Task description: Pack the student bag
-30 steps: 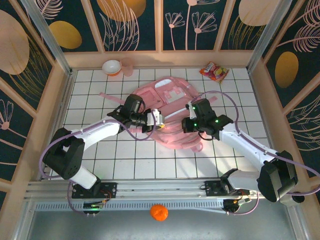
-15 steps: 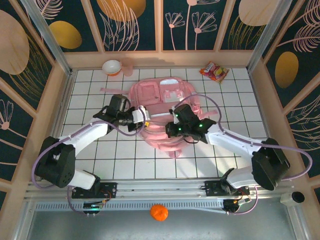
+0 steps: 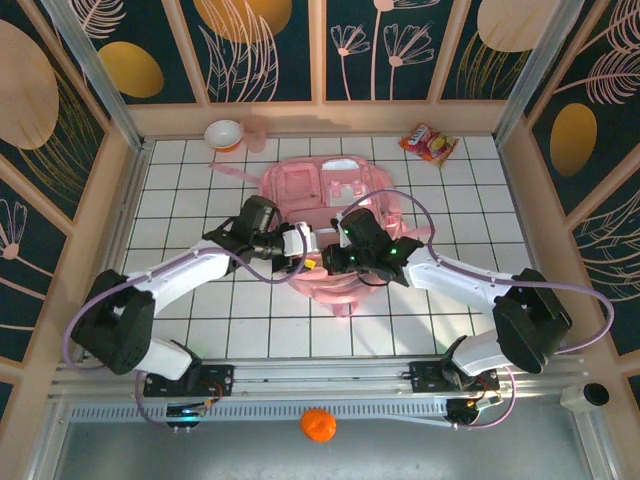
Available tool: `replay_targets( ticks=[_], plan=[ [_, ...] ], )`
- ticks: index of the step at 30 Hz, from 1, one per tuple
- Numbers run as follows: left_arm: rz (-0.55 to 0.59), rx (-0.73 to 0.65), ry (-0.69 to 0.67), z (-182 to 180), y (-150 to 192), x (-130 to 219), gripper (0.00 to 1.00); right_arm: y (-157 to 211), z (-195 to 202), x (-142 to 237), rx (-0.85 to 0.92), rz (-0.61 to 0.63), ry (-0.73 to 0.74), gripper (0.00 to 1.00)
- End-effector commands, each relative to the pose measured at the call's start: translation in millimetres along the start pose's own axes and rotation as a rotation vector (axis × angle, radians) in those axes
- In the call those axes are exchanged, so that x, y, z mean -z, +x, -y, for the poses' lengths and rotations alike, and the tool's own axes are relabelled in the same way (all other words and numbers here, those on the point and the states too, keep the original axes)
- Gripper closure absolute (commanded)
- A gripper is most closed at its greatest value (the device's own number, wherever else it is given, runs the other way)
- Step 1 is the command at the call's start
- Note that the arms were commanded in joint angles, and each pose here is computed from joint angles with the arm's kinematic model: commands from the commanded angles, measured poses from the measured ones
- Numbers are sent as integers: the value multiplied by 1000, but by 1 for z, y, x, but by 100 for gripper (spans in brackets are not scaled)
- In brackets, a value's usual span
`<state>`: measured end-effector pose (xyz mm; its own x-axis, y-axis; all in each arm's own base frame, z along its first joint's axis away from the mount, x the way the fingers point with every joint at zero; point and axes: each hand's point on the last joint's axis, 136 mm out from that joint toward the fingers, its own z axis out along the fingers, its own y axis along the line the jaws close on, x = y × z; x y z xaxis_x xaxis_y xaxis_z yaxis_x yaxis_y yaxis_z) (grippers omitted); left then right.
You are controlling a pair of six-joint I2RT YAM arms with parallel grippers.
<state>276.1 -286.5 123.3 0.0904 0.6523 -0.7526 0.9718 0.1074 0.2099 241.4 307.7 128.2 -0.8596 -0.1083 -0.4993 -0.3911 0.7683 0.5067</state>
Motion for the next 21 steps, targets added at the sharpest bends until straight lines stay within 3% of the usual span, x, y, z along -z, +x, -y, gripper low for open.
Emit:
replay_targets(
  ticks=[1, 4, 15, 21],
  plan=[
    [-46, -20, -30, -15, 6, -6, 76, -12, -21, 10, 28, 30, -66, 100],
    [-68, -47, -30, -12, 15, -4, 99, -9, -7, 14, 14, 26, -34, 100],
    [62, -21, -12, -10, -6, 5, 100, -6, 19, 19, -39, 19, 49, 100],
    [62, 6, -50, -18, 7, 20, 100, -1, 51, 33, -109, 12, 96, 100]
  ],
)
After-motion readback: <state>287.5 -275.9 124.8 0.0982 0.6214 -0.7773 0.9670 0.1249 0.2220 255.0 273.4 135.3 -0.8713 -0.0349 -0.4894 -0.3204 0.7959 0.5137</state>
